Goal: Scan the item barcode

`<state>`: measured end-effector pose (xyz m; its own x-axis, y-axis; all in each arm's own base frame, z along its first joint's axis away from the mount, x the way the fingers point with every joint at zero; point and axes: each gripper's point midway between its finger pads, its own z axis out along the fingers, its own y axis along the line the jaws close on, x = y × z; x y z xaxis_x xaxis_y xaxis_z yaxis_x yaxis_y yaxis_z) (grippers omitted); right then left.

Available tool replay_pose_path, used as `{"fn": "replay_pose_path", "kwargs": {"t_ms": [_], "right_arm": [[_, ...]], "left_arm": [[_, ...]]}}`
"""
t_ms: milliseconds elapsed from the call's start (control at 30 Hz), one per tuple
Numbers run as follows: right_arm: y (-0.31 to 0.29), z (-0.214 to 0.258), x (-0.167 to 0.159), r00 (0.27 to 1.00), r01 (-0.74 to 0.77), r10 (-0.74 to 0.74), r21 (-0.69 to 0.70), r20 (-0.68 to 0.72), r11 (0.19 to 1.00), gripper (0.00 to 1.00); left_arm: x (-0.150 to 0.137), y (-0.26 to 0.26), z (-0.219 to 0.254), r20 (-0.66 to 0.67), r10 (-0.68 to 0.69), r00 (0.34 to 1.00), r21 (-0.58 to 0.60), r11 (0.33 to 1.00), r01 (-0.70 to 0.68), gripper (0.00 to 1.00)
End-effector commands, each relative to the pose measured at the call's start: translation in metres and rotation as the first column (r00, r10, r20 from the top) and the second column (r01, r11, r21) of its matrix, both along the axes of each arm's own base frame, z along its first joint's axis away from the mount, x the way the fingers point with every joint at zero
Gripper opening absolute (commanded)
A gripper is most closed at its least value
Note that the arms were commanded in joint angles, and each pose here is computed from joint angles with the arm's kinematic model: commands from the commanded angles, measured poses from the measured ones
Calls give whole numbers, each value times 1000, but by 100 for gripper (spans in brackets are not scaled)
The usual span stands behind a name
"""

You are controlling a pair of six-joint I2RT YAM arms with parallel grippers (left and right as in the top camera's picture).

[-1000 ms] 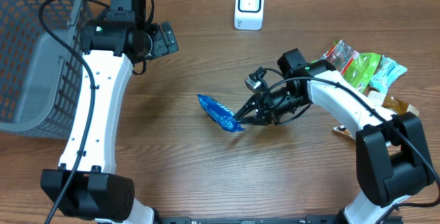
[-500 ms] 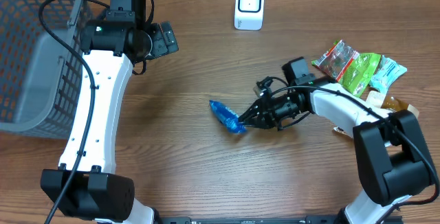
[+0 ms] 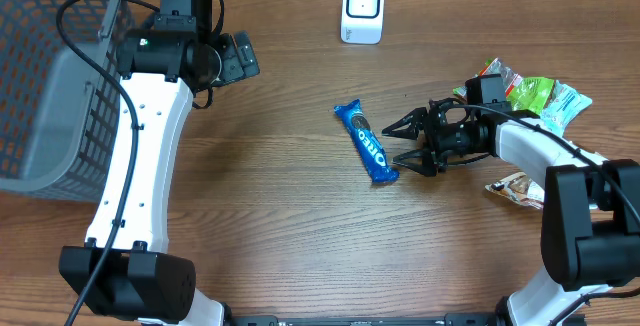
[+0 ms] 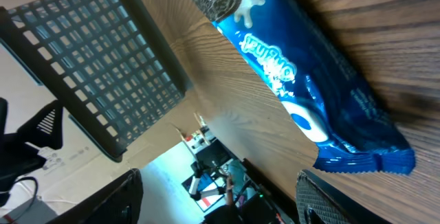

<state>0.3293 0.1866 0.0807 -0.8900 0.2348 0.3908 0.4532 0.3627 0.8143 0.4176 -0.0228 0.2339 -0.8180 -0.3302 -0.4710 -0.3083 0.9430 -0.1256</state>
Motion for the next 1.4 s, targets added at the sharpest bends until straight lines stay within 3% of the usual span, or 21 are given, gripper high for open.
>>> {"fn": "replay_pose_path", "kwargs": {"t_ms": [0, 100, 200, 333, 500, 600, 867, 1233, 1367], "right_arm": [[0, -6, 1, 997, -29, 32, -49, 71, 998, 70], [6, -6, 4, 983, -82, 100, -117, 157, 990, 67], [8, -11, 7, 955, -139, 210, -308, 210, 941, 66], [8, -4, 22, 877, -166, 402, -622, 261, 766, 67], [-5, 12, 54, 807, 19, 513, -882, 292, 471, 70], [-3, 8, 60, 761, 56, 580, -921, 289, 386, 65], [23, -35, 42, 642, -88, 748, -954, 166, 287, 53], [64, -29, 24, 527, 3, 838, -986, 142, 165, 54], [61, -36, 27, 529, 28, 841, -993, 112, 115, 54]], "left_arm": [[2, -3, -3, -6, 0, 1000, -10, 1000, 0, 100], [2, -3, -3, -6, 0, 1000, -10, 1000, 0, 100], [2, -3, -3, -6, 0, 1000, -10, 1000, 0, 100], [2, -3, -3, -6, 0, 1000, -10, 1000, 0, 100], [2, -2, -3, -6, 0, 1000, -10, 1000, 0, 100], [2, -2, -3, -6, 0, 1000, -10, 1000, 0, 99], [2, -3, -3, -6, 0, 1000, -10, 1000, 0, 100], [2, -3, -3, -6, 0, 1000, -10, 1000, 0, 100], [2, -3, -3, -5, 0, 1000, -10, 1000, 0, 100]]}}
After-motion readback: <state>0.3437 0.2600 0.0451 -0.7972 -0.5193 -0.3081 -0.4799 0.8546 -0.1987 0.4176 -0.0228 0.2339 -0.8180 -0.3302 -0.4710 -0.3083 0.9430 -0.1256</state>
